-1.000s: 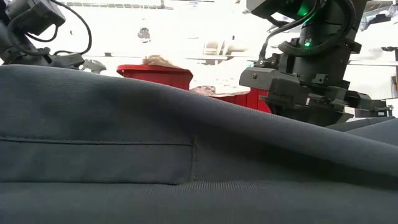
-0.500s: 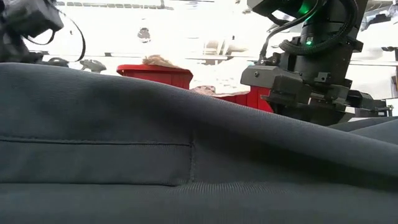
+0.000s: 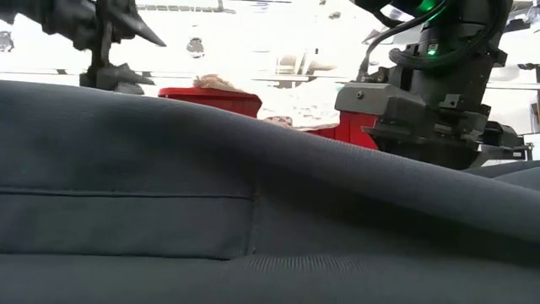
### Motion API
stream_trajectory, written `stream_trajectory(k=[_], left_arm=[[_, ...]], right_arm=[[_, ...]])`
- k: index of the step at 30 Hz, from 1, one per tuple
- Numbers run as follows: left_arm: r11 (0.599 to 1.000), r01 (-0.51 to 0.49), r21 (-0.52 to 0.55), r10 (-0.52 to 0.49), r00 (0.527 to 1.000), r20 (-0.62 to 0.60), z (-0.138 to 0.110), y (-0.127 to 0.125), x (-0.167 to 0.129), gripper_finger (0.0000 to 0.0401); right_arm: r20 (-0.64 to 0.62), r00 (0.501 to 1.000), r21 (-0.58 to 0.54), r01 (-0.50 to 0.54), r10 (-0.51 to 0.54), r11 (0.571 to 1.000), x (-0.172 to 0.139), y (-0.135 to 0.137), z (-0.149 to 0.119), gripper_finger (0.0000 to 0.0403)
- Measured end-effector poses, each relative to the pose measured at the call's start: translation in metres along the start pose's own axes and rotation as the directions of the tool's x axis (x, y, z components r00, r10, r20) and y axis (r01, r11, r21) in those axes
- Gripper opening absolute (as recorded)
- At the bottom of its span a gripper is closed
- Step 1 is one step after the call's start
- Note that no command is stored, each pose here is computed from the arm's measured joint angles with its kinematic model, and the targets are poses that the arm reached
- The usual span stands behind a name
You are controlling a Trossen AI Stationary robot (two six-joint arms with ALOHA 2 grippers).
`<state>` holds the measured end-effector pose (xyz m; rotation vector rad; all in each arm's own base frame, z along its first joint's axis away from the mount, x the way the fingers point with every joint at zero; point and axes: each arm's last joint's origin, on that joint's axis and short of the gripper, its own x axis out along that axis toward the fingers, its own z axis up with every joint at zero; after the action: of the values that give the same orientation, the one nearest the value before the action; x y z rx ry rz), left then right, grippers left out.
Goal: Fold Laundry from Bin
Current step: Fold the black shorts
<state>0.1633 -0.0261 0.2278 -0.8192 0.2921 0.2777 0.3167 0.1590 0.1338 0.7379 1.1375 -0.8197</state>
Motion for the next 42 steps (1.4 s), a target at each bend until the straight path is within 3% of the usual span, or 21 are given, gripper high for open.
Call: stream_trajectory(k=[7, 12, 16, 20, 22, 29, 35, 42], left_arm=[[0.995, -0.094, 0.036, 0.098, 0.984, -0.149, -0.057, 0.024, 0.041, 0.0275], [0.995, -0.074, 0.067, 0.086, 0.973, -0.214, -0.081, 0.022, 0.055, 0.0274], [0.986, -0.129, 0.105, 0.152, 0.954, -0.259, -0.1, 0.029, 0.064, 0.0274], [0.974, -0.192, 0.122, 0.219, 0.939, -0.265, -0.115, 0.037, 0.071, 0.0274], [0.975, -0.185, 0.125, 0.213, 0.939, -0.27, -0.121, 0.038, 0.074, 0.0274], [0.983, -0.109, 0.145, 0.149, 0.941, -0.304, -0.134, 0.031, 0.074, 0.0274], [0.987, -0.092, 0.133, 0.132, 0.935, -0.329, -0.141, 0.027, 0.07, 0.0274], [0.989, -0.1, 0.109, 0.131, 0.937, -0.323, -0.14, 0.022, 0.073, 0.0274]], right_arm=[[0.042, 0.998, -0.016, -0.036, 0.036, 0.999, -0.016, 0.002, 0.0, 0.0232], [0.203, 0.97, -0.012, -0.131, 0.13, 0.991, -0.082, -0.006, 0.016, 0.0227], [0.327, 0.94, 0.048, -0.117, 0.095, 0.992, -0.119, -0.033, 0.042, 0.0217], [0.321, 0.947, 0.128, -0.016, -0.026, 0.992, -0.141, -0.071, 0.08, 0.0209], [0.297, 0.952, 0.129, 0.032, -0.07, 0.991, -0.138, -0.081, 0.101, 0.0206], [0.153, 0.987, 0.025, 0.053, -0.056, 0.998, -0.092, -0.097, 0.159, 0.0205], [0.073, 0.997, 0.019, -0.03, 0.028, 0.999, -0.053, -0.111, 0.175, 0.0218], [0.131, 0.985, -0.007, -0.108, 0.108, 0.994, -0.027, -0.119, 0.178, 0.0223]])
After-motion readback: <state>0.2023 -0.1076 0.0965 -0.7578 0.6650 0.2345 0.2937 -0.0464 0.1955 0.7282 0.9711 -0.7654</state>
